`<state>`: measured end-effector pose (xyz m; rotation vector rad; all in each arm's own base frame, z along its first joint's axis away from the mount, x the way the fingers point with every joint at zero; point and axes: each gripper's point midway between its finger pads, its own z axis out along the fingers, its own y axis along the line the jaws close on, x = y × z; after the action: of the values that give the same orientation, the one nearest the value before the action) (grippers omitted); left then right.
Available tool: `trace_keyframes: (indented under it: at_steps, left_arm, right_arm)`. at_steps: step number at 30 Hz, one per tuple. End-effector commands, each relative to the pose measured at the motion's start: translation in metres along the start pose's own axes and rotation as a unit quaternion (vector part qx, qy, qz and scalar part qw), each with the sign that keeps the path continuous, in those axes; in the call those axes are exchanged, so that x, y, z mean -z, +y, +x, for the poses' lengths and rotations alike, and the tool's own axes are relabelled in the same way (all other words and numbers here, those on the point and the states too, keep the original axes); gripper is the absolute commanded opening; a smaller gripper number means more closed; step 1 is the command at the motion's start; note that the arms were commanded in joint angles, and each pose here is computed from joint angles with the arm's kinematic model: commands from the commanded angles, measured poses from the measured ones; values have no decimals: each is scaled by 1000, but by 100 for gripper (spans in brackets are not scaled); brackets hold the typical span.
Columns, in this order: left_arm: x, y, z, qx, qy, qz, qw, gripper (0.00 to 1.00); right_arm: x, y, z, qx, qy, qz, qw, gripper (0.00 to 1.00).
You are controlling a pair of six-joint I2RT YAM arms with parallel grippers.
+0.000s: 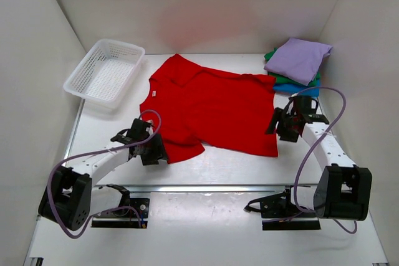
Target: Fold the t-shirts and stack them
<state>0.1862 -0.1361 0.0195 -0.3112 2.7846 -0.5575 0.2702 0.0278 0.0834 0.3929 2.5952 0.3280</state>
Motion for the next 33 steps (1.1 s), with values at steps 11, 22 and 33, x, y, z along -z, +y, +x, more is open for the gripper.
trace_keyframes:
  at_steps: [11, 22, 33]
  left_arm:
    - [-19, -35, -38, 2, -92, 36, 995, 69]
    - [-34, -24, -4, -32, -22, 5, 999, 0]
    - [89, -16, 5, -17, -87, 47, 995, 0]
  right_arm:
    - [-32, -35, 50, -3, 80, 84, 993, 65]
    - [-21, -24, 70, 10, 115, 59, 992, 0]
    - [34, 7, 63, 29, 114, 24, 993, 0]
